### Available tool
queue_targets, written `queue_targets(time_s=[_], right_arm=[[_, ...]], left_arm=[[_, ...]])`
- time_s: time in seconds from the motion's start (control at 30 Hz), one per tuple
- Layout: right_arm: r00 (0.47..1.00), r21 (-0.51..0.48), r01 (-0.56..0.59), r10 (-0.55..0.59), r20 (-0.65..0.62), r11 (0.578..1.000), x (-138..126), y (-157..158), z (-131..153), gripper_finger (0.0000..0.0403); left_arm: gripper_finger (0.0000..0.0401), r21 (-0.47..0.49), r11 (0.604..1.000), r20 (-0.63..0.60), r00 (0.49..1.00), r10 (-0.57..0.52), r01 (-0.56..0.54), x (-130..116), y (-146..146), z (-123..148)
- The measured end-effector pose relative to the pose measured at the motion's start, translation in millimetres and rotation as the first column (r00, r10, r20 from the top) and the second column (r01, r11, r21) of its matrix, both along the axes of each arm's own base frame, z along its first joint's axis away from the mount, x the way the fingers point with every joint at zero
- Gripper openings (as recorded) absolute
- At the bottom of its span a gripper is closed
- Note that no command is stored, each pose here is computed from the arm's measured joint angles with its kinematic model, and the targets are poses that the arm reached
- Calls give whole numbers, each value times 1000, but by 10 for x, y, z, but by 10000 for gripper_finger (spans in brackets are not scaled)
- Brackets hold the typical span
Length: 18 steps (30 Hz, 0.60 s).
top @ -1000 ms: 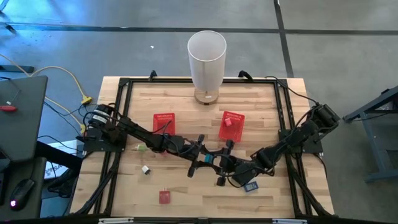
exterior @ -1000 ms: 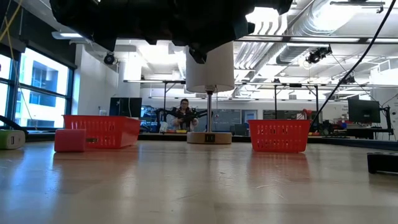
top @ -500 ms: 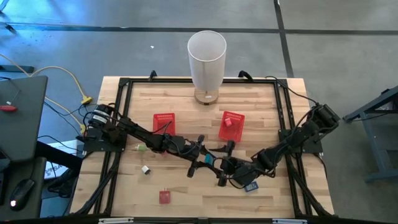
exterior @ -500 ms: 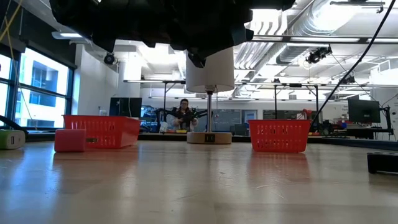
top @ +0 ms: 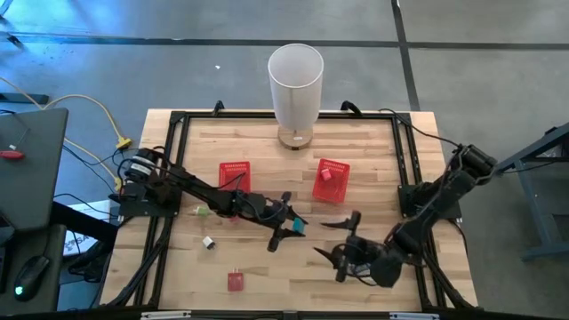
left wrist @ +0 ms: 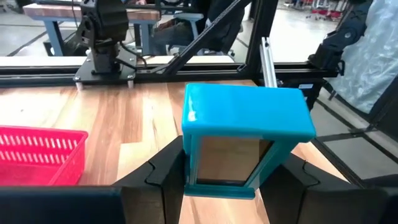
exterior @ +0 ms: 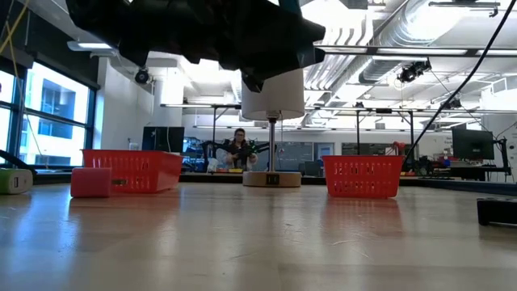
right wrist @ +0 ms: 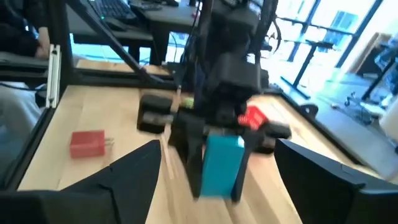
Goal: Pick & Place Office items
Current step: Put the light blue digital timer into the left red bin
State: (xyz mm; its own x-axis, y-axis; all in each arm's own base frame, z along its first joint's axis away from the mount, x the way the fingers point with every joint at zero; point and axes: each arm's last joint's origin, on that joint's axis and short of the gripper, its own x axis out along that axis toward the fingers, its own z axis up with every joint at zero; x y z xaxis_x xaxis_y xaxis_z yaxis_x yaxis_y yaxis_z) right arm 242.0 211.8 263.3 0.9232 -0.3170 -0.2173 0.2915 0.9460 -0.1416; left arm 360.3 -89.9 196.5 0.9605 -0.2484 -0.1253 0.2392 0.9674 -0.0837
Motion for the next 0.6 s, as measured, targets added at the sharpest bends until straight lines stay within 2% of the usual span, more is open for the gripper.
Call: queue_targets(time_s=[0.33,0.6], right_arm=[[993,108,109,-103,-63,988,-176,-45,-191,301],[985,129,155,-144,-92,979,-224,-98,-253,301]], left_arm=[[153,23,998,-27,998,58,-58,-13,-5,-16],[153,113,986,-38,991,127,-122,-83,-87,32]])
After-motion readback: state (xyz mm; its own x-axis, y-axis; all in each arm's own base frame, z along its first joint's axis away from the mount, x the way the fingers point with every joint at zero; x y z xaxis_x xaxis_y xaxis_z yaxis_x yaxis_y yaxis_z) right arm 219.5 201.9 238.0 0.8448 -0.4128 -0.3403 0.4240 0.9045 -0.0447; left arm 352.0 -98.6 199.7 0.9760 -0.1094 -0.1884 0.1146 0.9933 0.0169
